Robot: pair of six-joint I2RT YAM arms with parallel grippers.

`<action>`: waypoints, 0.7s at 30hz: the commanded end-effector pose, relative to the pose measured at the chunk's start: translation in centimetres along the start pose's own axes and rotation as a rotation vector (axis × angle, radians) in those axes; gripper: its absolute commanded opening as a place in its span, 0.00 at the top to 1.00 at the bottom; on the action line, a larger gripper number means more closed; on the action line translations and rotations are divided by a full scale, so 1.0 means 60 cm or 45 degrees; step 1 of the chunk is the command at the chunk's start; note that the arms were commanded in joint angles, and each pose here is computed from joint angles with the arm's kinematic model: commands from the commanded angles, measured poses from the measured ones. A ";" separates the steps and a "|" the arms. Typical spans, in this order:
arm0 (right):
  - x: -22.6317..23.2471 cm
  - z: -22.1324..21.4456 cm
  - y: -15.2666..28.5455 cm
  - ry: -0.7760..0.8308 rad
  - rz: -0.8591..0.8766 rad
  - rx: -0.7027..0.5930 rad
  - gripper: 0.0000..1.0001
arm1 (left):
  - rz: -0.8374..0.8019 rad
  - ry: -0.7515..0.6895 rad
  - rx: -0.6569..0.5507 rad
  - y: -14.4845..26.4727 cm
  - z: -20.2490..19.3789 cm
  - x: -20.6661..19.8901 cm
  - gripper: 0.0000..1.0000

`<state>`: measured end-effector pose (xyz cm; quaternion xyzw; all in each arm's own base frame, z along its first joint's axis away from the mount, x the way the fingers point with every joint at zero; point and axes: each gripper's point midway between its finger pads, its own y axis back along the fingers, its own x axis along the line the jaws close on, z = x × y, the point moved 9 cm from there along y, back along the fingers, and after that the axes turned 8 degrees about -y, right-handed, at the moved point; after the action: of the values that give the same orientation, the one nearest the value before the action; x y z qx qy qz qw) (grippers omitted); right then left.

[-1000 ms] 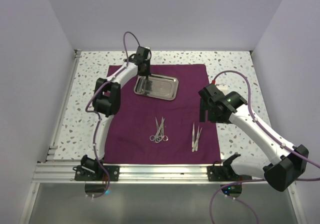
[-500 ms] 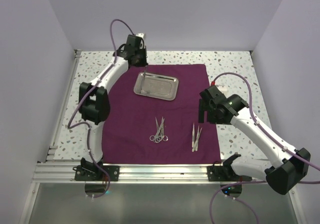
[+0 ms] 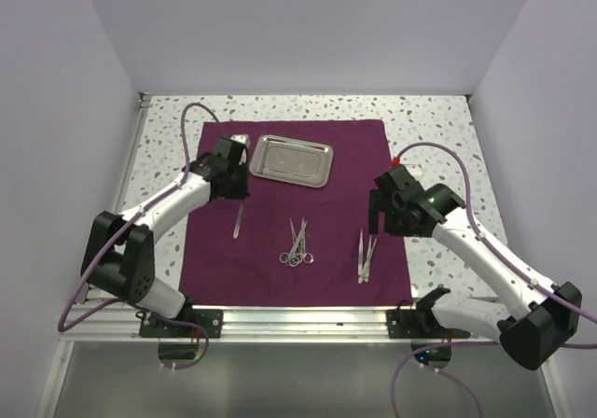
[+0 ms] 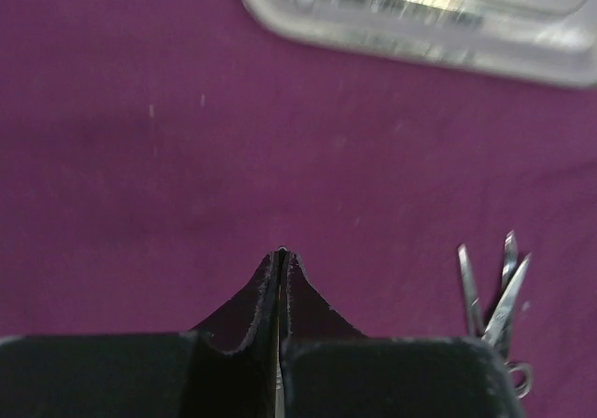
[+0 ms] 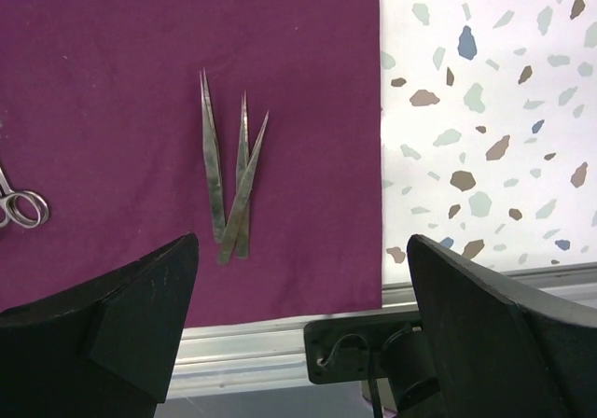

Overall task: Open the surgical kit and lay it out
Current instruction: Place the medical item in the surgical kit.

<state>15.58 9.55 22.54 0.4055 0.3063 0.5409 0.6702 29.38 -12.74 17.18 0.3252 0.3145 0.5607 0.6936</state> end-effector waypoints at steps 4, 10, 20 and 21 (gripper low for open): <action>0.004 -0.001 0.003 -0.001 0.064 -0.008 0.02 | 0.065 0.041 -0.014 0.006 -0.056 -0.004 0.98; 0.001 -0.005 0.004 -0.002 0.053 0.002 0.03 | 0.096 0.030 -0.001 0.009 -0.063 -0.005 0.61; -0.015 -0.003 0.020 -0.021 0.007 -0.043 0.03 | 0.143 -0.089 -0.174 -0.020 0.113 -0.022 0.59; -0.016 -0.001 0.023 -0.021 0.004 -0.052 0.02 | 0.158 -0.096 -0.142 -0.048 0.122 -0.021 0.59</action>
<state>14.80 9.16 22.66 0.4089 0.3018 0.5461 0.6660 32.81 -14.80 18.64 0.3276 0.2714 0.5946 0.6822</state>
